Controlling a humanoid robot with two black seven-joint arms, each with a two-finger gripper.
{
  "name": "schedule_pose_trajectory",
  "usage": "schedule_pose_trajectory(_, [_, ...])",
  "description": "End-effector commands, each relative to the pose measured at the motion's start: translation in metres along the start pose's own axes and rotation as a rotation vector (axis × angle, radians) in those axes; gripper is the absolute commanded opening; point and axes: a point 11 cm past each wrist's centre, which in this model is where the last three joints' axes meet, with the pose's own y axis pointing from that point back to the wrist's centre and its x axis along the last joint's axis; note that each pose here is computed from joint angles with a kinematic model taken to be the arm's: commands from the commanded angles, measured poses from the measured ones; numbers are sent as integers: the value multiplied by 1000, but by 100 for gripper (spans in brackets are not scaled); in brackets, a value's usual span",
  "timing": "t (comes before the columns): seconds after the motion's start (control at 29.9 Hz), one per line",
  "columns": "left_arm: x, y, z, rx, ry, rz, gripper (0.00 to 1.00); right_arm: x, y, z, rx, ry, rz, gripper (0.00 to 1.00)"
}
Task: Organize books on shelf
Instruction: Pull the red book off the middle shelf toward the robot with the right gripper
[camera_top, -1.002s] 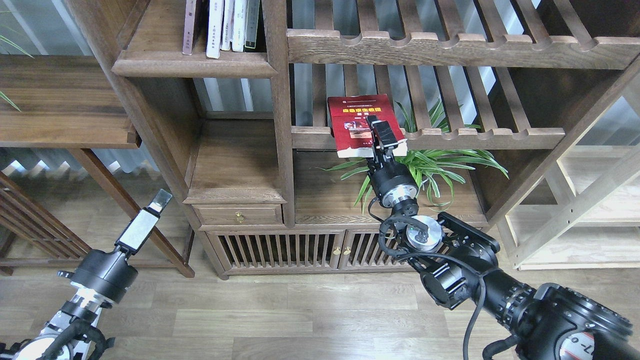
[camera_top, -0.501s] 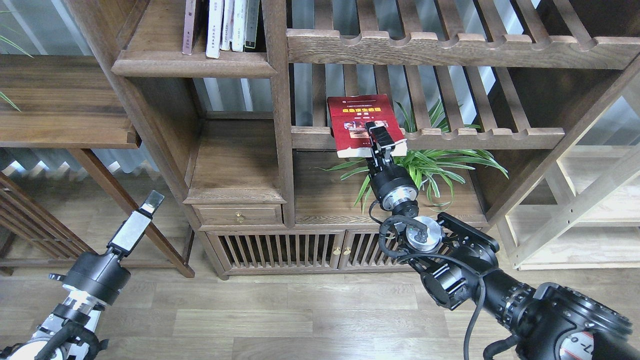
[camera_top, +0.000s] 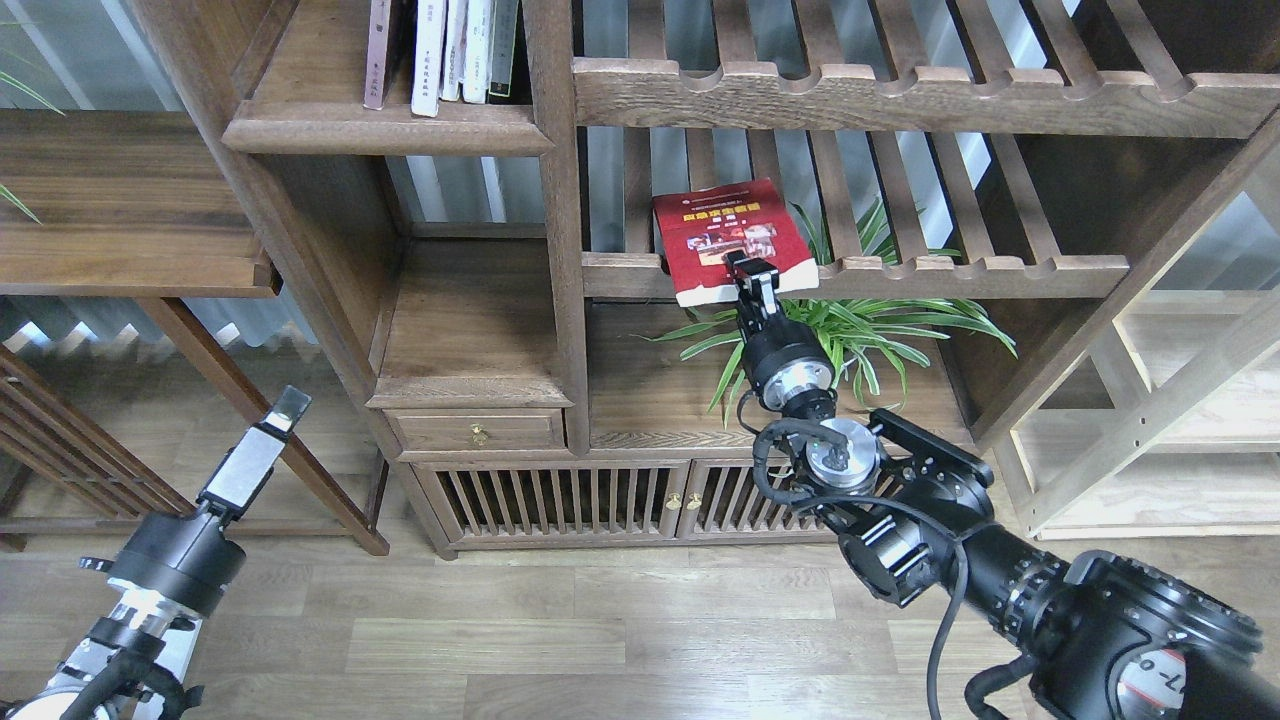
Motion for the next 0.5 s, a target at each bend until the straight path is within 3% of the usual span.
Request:
schedule_pose_trajectory(0.0, [2, 3, 0, -3, 2, 10, 98, -2, -1, -1, 5, 19, -12, 4])
schedule_pose_trajectory(0.23, [2, 3, 0, -3, 2, 9, 98, 6, 10, 2, 21, -36, -10, 4])
schedule_pose_trajectory(0.47, [-20, -16, -3, -41, 141, -91, 98, 15, 55, 44, -87, -106, -37, 3])
